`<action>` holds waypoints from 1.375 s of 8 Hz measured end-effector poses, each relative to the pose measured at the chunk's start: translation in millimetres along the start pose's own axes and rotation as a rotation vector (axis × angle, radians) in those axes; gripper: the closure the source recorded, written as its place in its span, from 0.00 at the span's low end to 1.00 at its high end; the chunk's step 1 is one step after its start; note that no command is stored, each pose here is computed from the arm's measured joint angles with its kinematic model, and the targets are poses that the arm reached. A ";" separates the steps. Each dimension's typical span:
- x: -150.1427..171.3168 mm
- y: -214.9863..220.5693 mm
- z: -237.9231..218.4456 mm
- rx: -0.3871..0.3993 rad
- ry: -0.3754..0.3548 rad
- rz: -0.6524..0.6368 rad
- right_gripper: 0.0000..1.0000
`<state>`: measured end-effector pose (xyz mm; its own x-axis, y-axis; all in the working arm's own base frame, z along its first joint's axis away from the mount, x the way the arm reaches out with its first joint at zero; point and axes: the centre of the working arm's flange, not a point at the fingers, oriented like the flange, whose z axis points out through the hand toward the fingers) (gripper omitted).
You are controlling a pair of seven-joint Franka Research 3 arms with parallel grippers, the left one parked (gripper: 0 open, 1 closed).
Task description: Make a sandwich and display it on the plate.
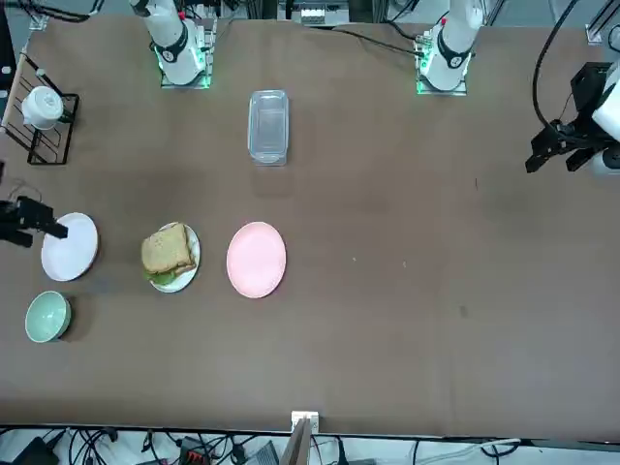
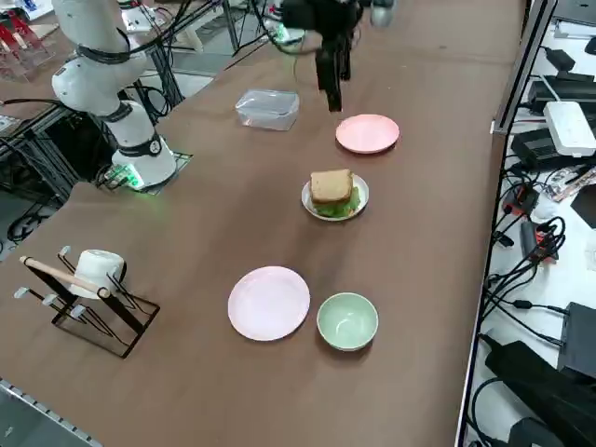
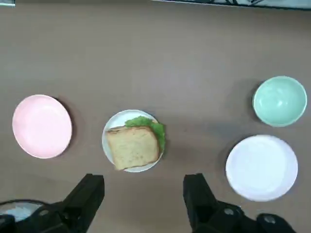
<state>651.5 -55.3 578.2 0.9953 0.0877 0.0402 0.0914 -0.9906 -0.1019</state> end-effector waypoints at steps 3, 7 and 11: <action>-33.7 -37.2 -20.6 -0.072 -0.014 0.090 0.01; -93.5 -55.1 -42.8 -0.070 -0.015 0.131 0.00; -108.1 -49.0 -50.3 -0.062 -0.008 0.143 0.00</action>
<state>537.8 -21.5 628.9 0.9983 -0.0542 0.0221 -0.0532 -0.9976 -0.0440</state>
